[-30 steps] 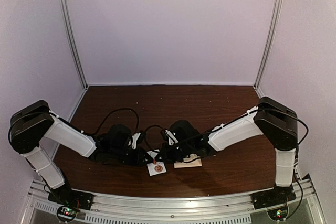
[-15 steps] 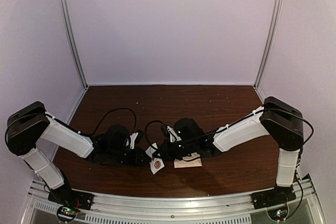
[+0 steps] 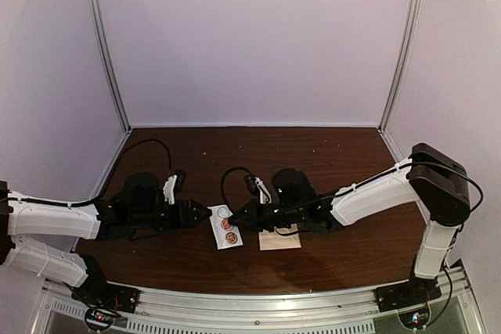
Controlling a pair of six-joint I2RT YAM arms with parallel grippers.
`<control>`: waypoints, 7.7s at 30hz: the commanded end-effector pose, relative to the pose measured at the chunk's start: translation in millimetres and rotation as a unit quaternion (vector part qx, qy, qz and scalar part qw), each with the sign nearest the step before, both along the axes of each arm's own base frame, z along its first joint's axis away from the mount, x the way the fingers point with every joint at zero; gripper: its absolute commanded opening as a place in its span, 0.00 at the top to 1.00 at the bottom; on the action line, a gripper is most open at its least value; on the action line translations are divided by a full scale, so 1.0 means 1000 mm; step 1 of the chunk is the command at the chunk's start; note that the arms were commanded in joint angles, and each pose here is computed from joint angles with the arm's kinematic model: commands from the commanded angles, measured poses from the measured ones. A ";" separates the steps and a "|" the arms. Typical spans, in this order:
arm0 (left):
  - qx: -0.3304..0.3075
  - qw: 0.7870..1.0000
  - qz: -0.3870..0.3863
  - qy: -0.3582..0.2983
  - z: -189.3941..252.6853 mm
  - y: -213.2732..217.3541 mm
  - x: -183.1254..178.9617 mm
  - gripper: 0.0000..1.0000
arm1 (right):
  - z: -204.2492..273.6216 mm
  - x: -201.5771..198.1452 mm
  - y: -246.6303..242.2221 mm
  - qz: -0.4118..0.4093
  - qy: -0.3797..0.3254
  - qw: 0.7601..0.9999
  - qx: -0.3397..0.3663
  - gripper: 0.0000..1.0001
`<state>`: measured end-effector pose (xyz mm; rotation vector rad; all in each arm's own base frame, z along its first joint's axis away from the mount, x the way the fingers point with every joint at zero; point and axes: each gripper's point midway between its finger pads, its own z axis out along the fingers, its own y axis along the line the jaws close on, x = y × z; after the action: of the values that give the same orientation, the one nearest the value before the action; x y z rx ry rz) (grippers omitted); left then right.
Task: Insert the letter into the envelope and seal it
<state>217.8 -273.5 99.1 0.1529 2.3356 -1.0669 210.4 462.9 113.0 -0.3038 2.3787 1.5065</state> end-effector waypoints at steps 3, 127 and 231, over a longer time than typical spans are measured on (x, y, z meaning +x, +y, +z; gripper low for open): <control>-0.057 0.997 0.032 -0.031 0.045 0.018 0.006 0.26 | 0.051 -0.004 0.004 0.027 -0.050 0.995 0.082 1.00; 0.065 0.975 -0.213 -0.004 -0.077 -0.106 0.011 0.65 | 0.059 0.064 -0.213 -0.208 -0.129 0.969 -0.029 1.00; 0.131 0.958 -0.257 -0.005 -0.072 -0.136 -0.012 0.80 | 0.004 0.027 -0.172 -0.097 -0.039 0.994 -0.034 1.00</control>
<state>209.1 -407.7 21.6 0.8869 2.5137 -0.9642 247.5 276.4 121.5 -0.0842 2.3169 1.2333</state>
